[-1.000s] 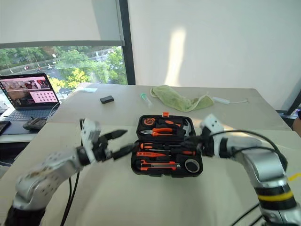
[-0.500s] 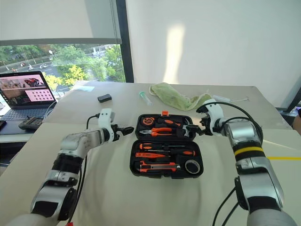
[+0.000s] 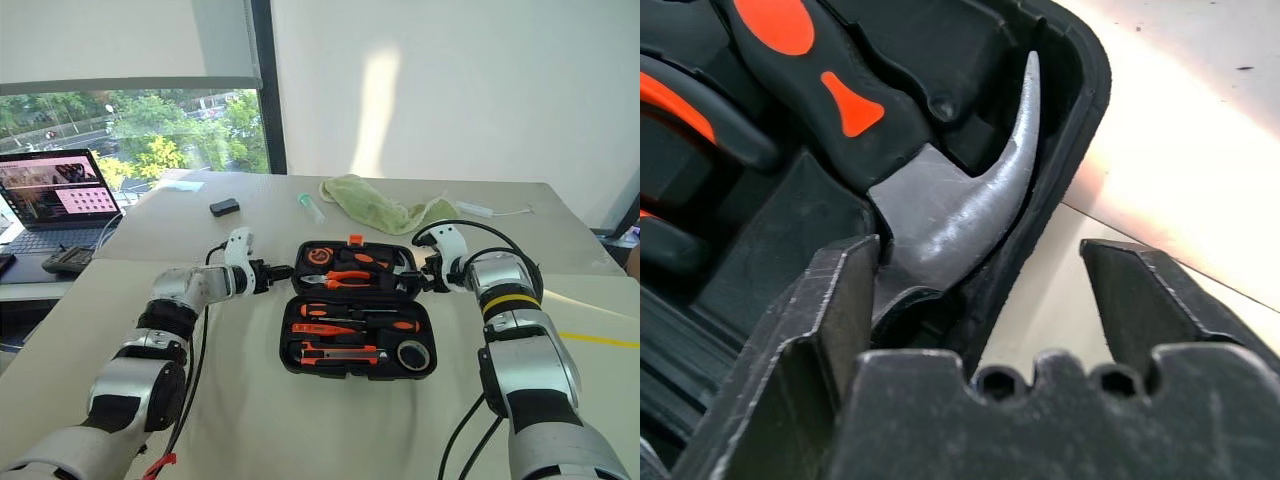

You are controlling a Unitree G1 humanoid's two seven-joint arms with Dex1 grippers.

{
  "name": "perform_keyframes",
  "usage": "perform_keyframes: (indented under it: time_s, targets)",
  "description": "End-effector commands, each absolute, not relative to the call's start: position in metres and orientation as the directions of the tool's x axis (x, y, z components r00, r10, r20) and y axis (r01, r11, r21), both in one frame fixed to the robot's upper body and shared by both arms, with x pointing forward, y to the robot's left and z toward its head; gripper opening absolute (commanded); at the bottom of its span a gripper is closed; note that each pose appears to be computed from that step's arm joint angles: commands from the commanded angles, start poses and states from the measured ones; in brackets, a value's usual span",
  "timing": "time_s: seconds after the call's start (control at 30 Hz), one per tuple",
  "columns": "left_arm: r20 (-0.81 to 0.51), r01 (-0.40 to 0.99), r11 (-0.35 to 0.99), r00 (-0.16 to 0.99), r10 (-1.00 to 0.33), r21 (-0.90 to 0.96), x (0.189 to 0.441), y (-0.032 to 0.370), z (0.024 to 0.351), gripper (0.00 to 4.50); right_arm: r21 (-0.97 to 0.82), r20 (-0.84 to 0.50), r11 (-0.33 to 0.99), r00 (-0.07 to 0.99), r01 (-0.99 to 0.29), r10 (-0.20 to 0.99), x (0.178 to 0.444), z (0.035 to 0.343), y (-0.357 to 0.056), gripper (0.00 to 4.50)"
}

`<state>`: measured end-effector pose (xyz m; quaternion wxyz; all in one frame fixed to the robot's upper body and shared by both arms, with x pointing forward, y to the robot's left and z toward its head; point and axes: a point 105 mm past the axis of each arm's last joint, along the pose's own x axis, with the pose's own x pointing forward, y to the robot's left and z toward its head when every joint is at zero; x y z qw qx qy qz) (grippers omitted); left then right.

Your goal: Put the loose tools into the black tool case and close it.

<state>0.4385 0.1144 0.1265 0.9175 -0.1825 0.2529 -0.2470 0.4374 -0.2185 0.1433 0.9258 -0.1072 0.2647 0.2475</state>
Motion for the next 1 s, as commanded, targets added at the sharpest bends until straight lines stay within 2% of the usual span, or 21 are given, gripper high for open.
perform_keyframes:
  time_s: [0.03,0.27,0.47,0.73,0.9,1.0]
  targets:
    - [-0.292,0.432,0.748,0.730,-0.618,-0.503,0.440,0.093,0.158,3.04,-0.069,-0.546,0.849,0.732,-0.524,0.408,0.437,0.140,-0.217,3.75]
    - [-0.345,0.426,0.767,0.713,-0.611,-0.480,0.437,0.083,0.143,3.04,-0.053,-0.530,0.848,0.735,-0.528,0.424,0.439,0.139,-0.210,3.75]
    - [-0.218,0.407,0.658,0.723,-0.656,-0.633,0.439,0.082,0.174,3.04,-0.058,-0.533,0.848,0.735,-0.527,0.419,0.438,0.137,-0.212,3.75]
    - [-0.226,0.405,0.656,0.716,-0.660,-0.637,0.435,0.084,0.172,3.04,-0.061,-0.533,0.843,0.732,-0.534,0.425,0.439,0.137,-0.209,3.75]
    - [-0.342,0.377,0.785,0.746,-0.572,-0.491,0.438,0.093,0.144,3.04,-0.065,-0.532,0.842,0.733,-0.535,0.424,0.439,0.139,-0.209,3.75]
    - [-0.363,0.360,0.818,0.762,-0.536,-0.449,0.440,0.095,0.133,3.04,-0.062,-0.535,0.837,0.726,-0.544,0.432,0.439,0.139,-0.207,3.75]
